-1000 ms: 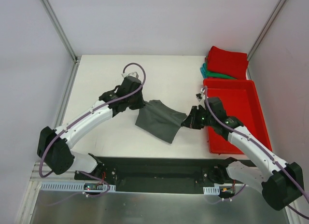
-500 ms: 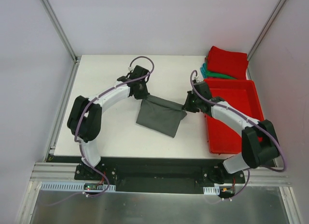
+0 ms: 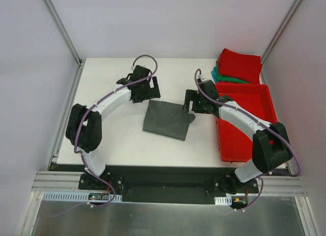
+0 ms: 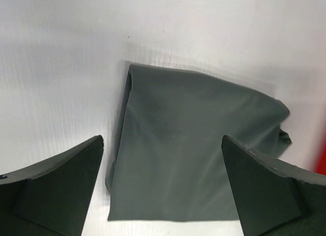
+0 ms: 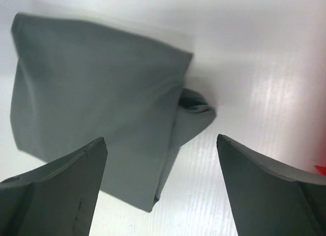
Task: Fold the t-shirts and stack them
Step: Fold the long partially folded tshirt into a neat square
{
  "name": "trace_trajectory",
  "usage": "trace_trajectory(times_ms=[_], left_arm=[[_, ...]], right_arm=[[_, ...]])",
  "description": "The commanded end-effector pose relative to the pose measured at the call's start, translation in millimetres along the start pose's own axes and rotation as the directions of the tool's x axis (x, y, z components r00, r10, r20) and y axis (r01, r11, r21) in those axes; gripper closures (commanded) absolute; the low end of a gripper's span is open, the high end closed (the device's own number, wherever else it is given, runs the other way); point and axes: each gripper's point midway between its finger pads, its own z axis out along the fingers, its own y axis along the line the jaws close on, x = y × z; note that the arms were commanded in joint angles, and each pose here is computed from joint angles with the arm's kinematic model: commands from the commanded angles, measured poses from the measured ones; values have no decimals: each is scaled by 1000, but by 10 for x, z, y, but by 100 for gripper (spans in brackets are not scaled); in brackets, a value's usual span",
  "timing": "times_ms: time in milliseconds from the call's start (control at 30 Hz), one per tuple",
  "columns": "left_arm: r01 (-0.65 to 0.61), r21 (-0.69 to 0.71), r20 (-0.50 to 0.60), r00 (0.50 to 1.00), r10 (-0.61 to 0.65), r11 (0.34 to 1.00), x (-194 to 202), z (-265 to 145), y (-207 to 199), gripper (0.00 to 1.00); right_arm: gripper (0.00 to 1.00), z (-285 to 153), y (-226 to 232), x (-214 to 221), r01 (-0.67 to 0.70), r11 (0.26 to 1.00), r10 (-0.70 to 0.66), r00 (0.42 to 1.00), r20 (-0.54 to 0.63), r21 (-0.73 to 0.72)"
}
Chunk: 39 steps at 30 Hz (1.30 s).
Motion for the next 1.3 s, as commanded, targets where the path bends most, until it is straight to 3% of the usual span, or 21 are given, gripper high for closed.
trace_trajectory(times_ms=[0,300,600,800,900,1000,1100,1167,1267], left_arm=[[2,55,42,999,-4,998,36,-363,-14,1],[71,-59,-56,996,-74,996,784,-348,563,1],[118,-96,-65,990,-125,988,1126,-485,839,1],[140,-98,-30,989,-143,985,1144,-577,907,1],[143,-91,-13,989,-145,986,1139,-621,919,1],[144,-79,-10,989,-146,986,1158,-658,921,1],[150,-64,-12,988,-151,987,1191,-690,919,1],[152,-57,-14,988,-153,987,1227,-714,933,1],[159,-46,-9,987,-160,986,1268,-754,952,1]], right_arm=[[8,-81,261,109,65,996,-66,998,-15,-62],[9,383,215,284,21,996,-8,989,-148,87],[11,680,264,547,-16,991,48,967,-249,130],[24,821,353,690,-22,991,56,963,-263,133],[45,853,391,659,-18,993,45,972,-231,116],[53,846,424,582,12,995,7,981,-193,97],[50,748,413,422,55,994,-42,990,-132,97],[33,604,453,264,80,994,-75,995,-67,69],[29,360,464,116,118,991,-117,993,-23,60]])
